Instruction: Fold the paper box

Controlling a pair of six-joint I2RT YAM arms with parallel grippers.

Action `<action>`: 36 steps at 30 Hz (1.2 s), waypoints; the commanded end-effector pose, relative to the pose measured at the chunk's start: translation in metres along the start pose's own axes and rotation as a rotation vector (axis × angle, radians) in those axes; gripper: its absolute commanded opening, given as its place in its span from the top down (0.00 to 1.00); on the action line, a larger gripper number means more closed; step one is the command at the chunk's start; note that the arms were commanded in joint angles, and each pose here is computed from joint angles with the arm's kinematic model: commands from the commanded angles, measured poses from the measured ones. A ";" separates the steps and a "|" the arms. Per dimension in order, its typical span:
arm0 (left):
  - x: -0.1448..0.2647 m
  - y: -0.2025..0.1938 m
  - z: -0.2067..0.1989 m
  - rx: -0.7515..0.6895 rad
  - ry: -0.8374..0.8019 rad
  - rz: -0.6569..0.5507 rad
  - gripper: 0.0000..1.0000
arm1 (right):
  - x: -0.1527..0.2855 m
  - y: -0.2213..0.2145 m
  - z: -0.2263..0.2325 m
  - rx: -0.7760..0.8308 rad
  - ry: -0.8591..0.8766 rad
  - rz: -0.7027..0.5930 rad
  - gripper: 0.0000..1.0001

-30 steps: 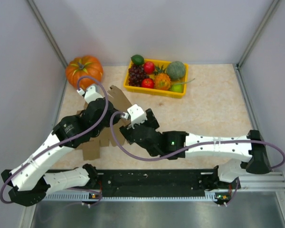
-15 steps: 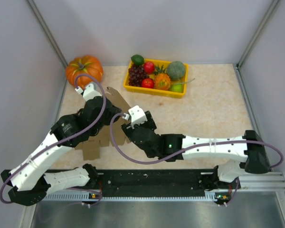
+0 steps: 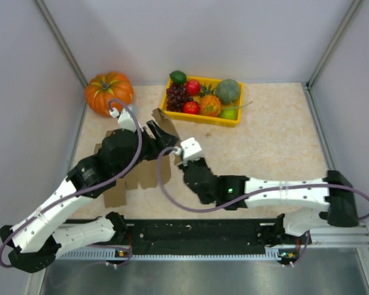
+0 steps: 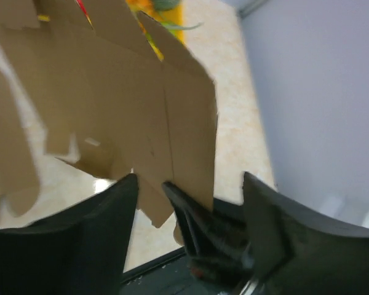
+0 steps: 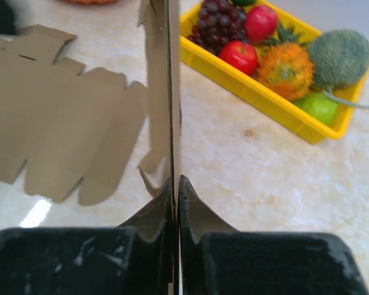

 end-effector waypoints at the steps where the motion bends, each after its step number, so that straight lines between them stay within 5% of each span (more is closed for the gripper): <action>1: 0.043 0.008 0.000 -0.198 -0.480 -0.300 0.12 | 0.024 0.028 -0.072 -0.362 0.078 0.000 1.00; 2: 0.037 -0.008 0.013 -0.216 -0.475 -0.310 0.02 | 0.029 0.029 -0.082 -0.402 0.127 -0.008 1.00; 4: 0.046 -0.012 0.033 -0.221 -0.414 -0.380 0.02 | 0.046 0.035 -0.113 -0.509 0.263 -0.048 1.00; 9: 0.000 -0.053 0.067 -0.285 -0.312 -0.248 0.02 | 0.088 0.049 -0.160 -0.593 0.363 -0.117 1.00; 10: -0.006 -0.048 0.061 -0.241 -0.399 -0.291 0.02 | 0.094 0.048 -0.165 -0.600 0.361 -0.109 1.00; 12: -0.036 -0.060 0.074 -0.165 -0.510 -0.190 0.02 | 0.106 0.056 -0.174 -0.634 0.387 -0.143 1.00; 14: -0.043 -0.052 0.068 -0.055 -0.784 -0.168 0.02 | 0.115 0.060 -0.178 -0.665 0.410 -0.159 1.00; 16: -0.068 -0.048 0.078 0.007 -0.838 -0.141 0.02 | 0.121 0.063 -0.181 -0.691 0.424 -0.161 1.00; 17: -0.068 -0.036 0.071 -0.061 -0.935 -0.216 0.02 | 0.124 0.063 -0.182 -0.696 0.433 -0.161 1.00; 19: -0.090 -0.040 0.076 -0.036 -0.993 -0.138 0.02 | 0.129 0.064 -0.181 -0.714 0.473 -0.161 1.00; 20: -0.087 -0.029 0.068 -0.117 -1.103 -0.232 0.02 | 0.131 0.064 -0.181 -0.715 0.488 -0.162 1.00; 22: -0.106 -0.035 0.075 -0.056 -1.173 -0.181 0.02 | 0.136 0.067 -0.181 -0.717 0.537 -0.162 1.00; 28: -0.129 -0.034 0.053 -0.258 -1.320 -0.091 0.02 | 0.147 0.074 -0.179 -0.722 0.629 -0.158 1.00; 30: -0.124 -0.028 0.046 -0.278 -1.338 -0.124 0.09 | 0.148 0.075 -0.179 -0.723 0.638 -0.159 1.00; 33: -0.119 -0.022 0.040 -0.287 -1.359 -0.134 0.45 | 0.149 0.075 -0.182 -0.736 0.613 -0.170 1.00; 36: -0.111 -0.022 0.041 -0.296 -1.362 -0.133 0.57 | 0.146 0.066 -0.189 -0.728 0.531 -0.161 1.00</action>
Point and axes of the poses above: each gripper's point midway between its finger pads, its own x axis back along the fingers, its own z axis along the line the jaws close on, y = z × x, the point moved 10 cm from there along x, back along the fingers, and after that the axes turned 11 degrees about -x, right-handed, at the moved point
